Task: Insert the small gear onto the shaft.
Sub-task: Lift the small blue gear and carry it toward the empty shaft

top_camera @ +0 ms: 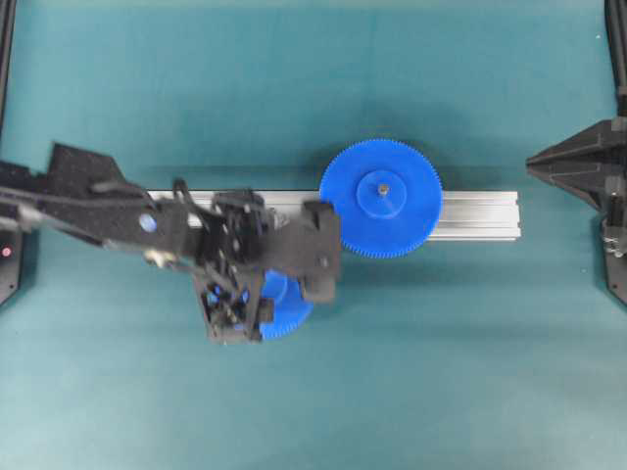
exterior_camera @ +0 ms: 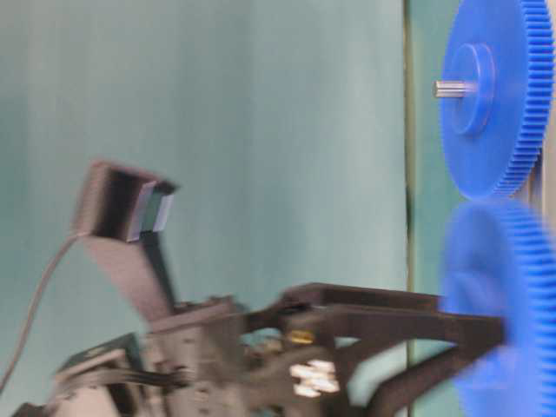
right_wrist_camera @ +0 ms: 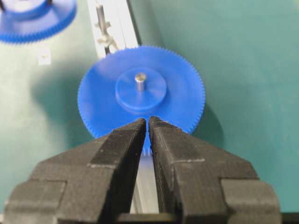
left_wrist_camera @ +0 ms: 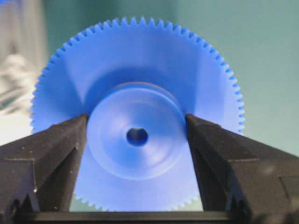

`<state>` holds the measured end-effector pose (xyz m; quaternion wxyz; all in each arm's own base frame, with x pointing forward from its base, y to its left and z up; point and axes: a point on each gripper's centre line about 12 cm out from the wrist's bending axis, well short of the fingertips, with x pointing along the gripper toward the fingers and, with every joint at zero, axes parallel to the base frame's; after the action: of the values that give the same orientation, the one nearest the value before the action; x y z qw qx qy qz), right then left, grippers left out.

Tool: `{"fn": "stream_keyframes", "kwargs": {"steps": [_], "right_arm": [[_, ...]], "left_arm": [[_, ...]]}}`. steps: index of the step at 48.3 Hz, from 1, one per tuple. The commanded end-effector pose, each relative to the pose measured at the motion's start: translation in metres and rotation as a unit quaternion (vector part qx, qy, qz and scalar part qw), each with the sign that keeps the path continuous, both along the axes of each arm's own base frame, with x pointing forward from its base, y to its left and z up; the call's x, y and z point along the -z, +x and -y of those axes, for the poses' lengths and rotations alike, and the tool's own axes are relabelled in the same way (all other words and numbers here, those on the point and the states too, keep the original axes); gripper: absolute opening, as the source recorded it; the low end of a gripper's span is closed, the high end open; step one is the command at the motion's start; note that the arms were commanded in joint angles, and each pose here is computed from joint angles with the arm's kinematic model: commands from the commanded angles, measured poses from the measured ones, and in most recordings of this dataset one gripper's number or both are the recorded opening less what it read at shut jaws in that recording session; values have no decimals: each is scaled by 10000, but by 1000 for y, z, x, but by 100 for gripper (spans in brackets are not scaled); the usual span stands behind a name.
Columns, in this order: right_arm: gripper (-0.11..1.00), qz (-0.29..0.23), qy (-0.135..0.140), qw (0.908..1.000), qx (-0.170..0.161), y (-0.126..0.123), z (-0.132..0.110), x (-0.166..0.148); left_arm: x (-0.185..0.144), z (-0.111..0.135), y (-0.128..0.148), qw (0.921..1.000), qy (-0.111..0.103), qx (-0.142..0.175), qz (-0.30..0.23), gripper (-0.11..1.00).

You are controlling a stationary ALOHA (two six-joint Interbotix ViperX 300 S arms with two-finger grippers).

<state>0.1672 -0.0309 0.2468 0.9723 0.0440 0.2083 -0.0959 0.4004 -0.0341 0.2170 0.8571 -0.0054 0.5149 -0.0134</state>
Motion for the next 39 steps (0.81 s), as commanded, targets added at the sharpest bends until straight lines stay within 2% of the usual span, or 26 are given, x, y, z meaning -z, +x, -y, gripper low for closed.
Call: {"fn": "stream_keyframes", "kwargs": {"steps": [1, 11, 17, 39], "right_arm": [[27, 121, 22, 9999, 30, 2, 1, -6], [27, 219, 4, 9998, 27, 3, 1, -8], [27, 243, 7, 9997, 30, 3, 1, -8], [27, 273, 81, 9996, 62, 4, 1, -9]], "left_arm": [[-37, -13, -2, 9989, 66, -4, 471, 71], [-49, -41, -4, 9977, 273, -51, 623, 71], [-48, -49, -3, 9975, 347, -40, 612, 71], [-36, -56, 5, 9978, 453, 66, 485, 71]]}}
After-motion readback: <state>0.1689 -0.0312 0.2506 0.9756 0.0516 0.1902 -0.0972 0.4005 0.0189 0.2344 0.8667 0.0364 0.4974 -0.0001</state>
